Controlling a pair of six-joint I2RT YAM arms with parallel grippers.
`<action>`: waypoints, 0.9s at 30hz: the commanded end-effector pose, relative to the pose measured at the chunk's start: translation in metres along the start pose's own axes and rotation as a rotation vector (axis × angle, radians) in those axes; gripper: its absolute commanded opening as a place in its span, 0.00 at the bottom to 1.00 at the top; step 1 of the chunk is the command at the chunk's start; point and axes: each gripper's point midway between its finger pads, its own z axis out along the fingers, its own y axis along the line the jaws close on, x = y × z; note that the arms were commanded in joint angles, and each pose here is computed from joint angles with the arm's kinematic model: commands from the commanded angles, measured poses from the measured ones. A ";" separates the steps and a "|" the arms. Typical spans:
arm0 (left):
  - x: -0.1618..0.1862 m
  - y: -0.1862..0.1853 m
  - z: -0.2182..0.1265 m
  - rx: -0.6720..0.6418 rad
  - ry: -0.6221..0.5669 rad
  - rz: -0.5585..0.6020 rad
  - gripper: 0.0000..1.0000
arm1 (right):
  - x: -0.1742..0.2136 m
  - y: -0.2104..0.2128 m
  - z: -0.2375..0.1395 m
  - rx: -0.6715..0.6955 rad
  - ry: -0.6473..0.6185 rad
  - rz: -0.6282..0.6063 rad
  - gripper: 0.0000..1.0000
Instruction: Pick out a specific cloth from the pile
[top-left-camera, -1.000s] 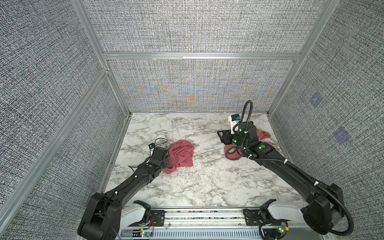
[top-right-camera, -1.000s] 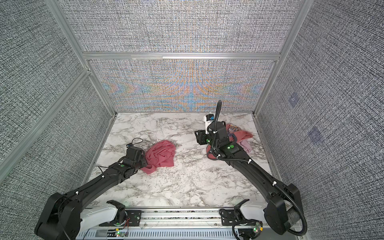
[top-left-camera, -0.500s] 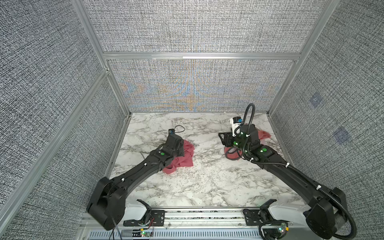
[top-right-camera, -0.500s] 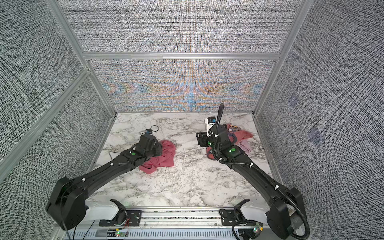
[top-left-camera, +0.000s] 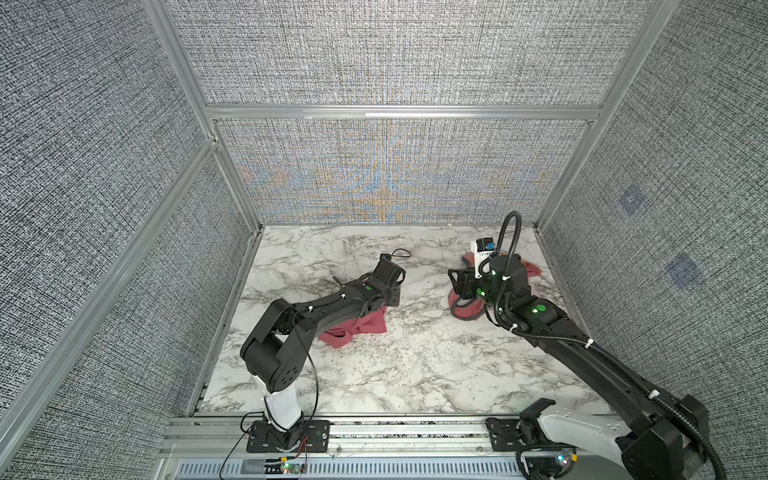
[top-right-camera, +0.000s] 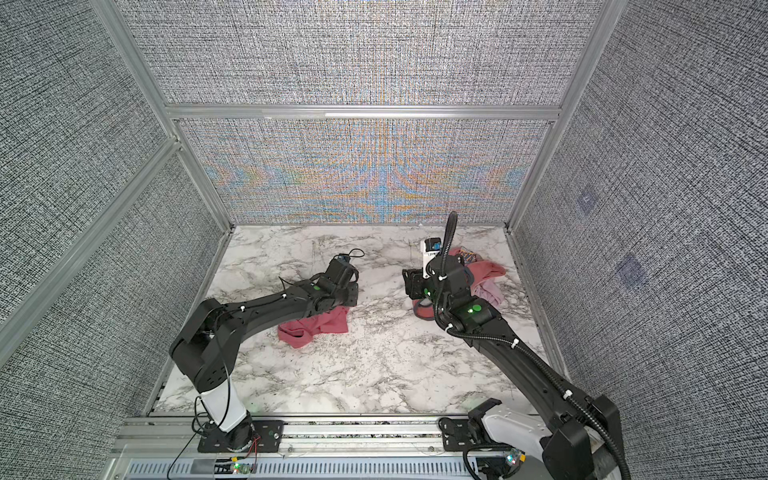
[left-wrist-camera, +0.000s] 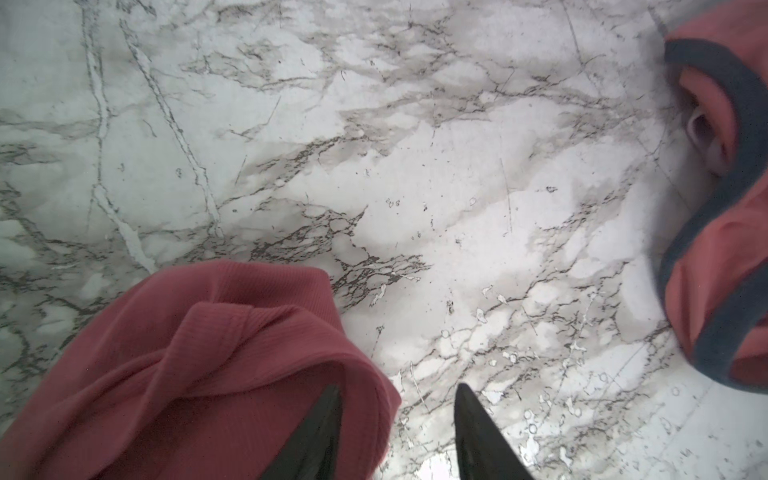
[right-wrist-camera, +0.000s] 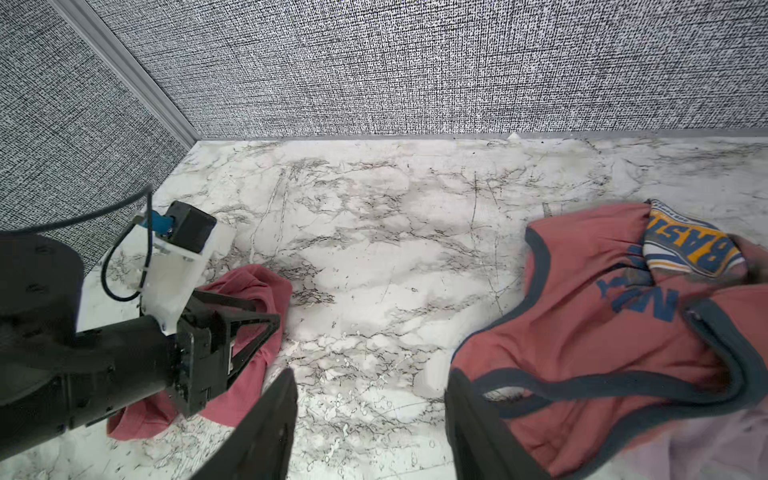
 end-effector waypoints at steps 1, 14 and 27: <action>0.001 0.003 0.006 -0.032 0.008 0.022 0.46 | 0.000 -0.003 0.000 0.013 0.001 -0.009 0.59; 0.022 0.025 0.027 -0.169 0.094 0.029 0.36 | 0.004 0.001 0.010 -0.004 0.019 -0.004 0.59; -0.003 0.012 0.006 -0.104 0.027 0.030 0.00 | 0.002 0.000 0.012 0.003 0.020 -0.002 0.59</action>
